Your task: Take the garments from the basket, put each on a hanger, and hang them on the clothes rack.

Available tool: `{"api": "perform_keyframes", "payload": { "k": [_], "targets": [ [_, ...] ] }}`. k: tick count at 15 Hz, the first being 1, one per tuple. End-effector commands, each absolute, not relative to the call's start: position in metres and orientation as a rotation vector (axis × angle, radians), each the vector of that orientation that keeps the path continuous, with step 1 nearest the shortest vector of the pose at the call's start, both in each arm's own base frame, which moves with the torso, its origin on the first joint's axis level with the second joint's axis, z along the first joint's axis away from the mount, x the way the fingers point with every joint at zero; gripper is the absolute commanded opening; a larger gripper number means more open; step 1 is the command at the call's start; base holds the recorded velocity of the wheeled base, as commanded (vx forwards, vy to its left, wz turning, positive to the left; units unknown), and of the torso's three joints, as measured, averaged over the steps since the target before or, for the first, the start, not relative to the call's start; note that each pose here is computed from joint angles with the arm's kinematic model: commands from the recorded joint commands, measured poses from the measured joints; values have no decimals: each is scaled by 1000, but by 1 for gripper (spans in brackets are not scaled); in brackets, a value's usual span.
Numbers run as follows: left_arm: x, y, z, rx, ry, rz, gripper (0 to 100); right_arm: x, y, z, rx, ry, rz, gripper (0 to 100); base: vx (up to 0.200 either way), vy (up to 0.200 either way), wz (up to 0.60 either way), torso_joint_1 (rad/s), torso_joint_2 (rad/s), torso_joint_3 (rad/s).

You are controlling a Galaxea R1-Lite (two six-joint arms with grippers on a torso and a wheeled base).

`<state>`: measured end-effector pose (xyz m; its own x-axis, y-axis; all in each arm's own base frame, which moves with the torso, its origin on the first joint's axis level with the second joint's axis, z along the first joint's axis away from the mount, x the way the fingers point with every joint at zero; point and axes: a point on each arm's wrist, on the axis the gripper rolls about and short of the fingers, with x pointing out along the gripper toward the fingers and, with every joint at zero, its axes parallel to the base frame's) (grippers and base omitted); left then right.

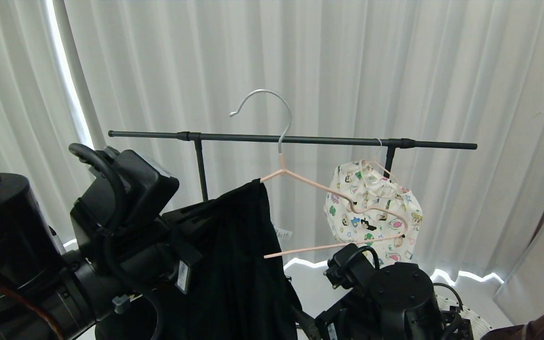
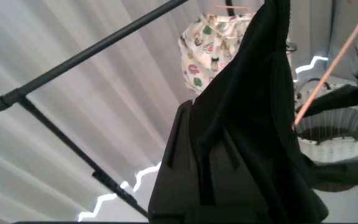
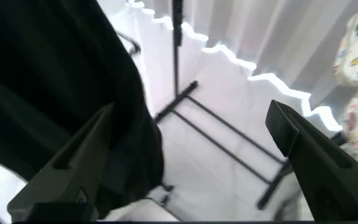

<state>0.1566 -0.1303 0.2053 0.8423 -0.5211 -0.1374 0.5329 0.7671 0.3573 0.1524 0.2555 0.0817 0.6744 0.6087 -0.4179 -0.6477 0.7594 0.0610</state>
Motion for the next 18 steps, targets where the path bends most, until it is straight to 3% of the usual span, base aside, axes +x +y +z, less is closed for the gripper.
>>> {"api": "perform_keyframes", "payload": {
  "k": [1,4,9,18],
  "targets": [
    [163,-126,203,407,53,-518,0,154,247,73,-158,451,683,100,0,0,0,0,0,0],
    [174,-117,199,419,86,-424,0,162,229,74,-221,430,589,100,0,0,0,0,0,0],
    [167,-110,189,430,116,-423,0,200,191,87,-268,380,412,100,0,0,0,0,0,0],
    [153,-103,151,473,241,-519,0,213,161,117,-229,291,323,100,0,0,0,0,0,0]
  ]
}}
